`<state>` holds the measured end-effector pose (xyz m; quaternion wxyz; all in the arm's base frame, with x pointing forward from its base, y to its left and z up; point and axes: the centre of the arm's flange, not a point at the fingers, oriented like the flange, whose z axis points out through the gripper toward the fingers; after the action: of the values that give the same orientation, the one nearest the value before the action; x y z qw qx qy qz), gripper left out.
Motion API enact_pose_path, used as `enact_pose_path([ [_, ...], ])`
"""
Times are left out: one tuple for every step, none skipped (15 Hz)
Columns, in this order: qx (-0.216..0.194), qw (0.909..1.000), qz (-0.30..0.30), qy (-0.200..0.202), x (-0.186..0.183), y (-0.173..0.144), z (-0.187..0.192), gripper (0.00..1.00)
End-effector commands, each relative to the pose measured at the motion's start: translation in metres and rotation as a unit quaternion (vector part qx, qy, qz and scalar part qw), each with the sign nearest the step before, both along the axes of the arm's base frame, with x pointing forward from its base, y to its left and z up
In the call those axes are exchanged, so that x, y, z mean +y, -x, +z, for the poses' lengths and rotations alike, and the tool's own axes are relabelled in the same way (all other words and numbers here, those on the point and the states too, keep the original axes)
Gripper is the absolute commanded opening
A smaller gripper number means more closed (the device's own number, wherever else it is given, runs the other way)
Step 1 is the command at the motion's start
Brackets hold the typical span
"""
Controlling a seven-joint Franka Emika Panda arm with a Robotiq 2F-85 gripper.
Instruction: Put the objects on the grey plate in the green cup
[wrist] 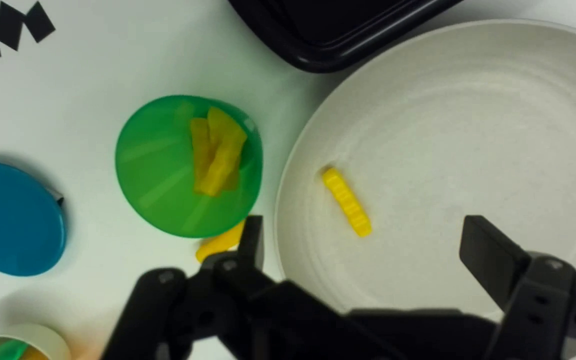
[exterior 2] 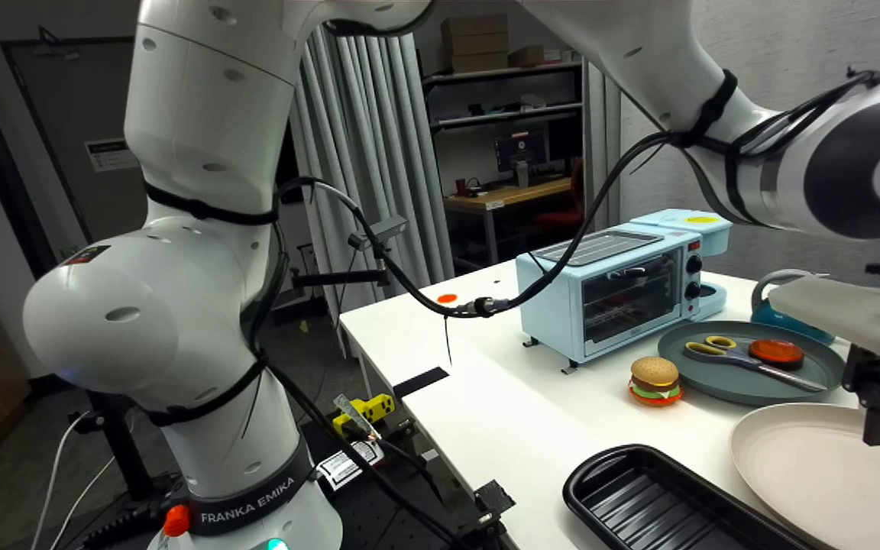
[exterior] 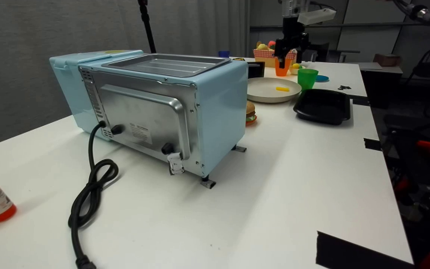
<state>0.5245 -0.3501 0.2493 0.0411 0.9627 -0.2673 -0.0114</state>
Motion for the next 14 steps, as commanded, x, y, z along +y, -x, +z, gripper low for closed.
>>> enact_pose_path([
  [0.018, 0.9986, 0.046, -0.020, 0.006, -0.014, -0.002, 1.00],
  [0.024, 0.9978, 0.057, -0.022, 0.007, -0.014, -0.006, 1.00],
  [0.028, 0.9971, 0.068, -0.021, 0.007, -0.013, -0.011, 1.00],
  [0.029, 0.9964, 0.077, -0.018, 0.006, -0.013, -0.015, 1.00],
  [0.032, 0.9956, 0.087, -0.018, 0.004, -0.013, -0.019, 1.00],
  [0.034, 0.9948, 0.094, -0.018, 0.003, -0.013, -0.023, 1.00],
  [0.038, 0.9940, 0.101, -0.017, 0.001, -0.015, -0.027, 1.00],
  [0.041, 0.9935, 0.105, -0.018, -0.001, -0.017, -0.031, 1.00],
  [0.043, 0.9929, 0.109, -0.018, -0.003, -0.018, -0.033, 1.00],
  [0.044, 0.9926, 0.113, -0.015, -0.004, -0.020, -0.036, 1.00],
  [0.044, 0.9922, 0.116, -0.015, -0.005, -0.023, -0.038, 1.00],
  [0.045, 0.9917, 0.120, -0.014, -0.005, -0.026, -0.040, 1.00],
  [0.044, 0.9912, 0.124, -0.013, -0.004, -0.030, -0.041, 1.00],
  [0.045, 0.9908, 0.127, -0.012, -0.004, -0.033, -0.043, 1.00],
])
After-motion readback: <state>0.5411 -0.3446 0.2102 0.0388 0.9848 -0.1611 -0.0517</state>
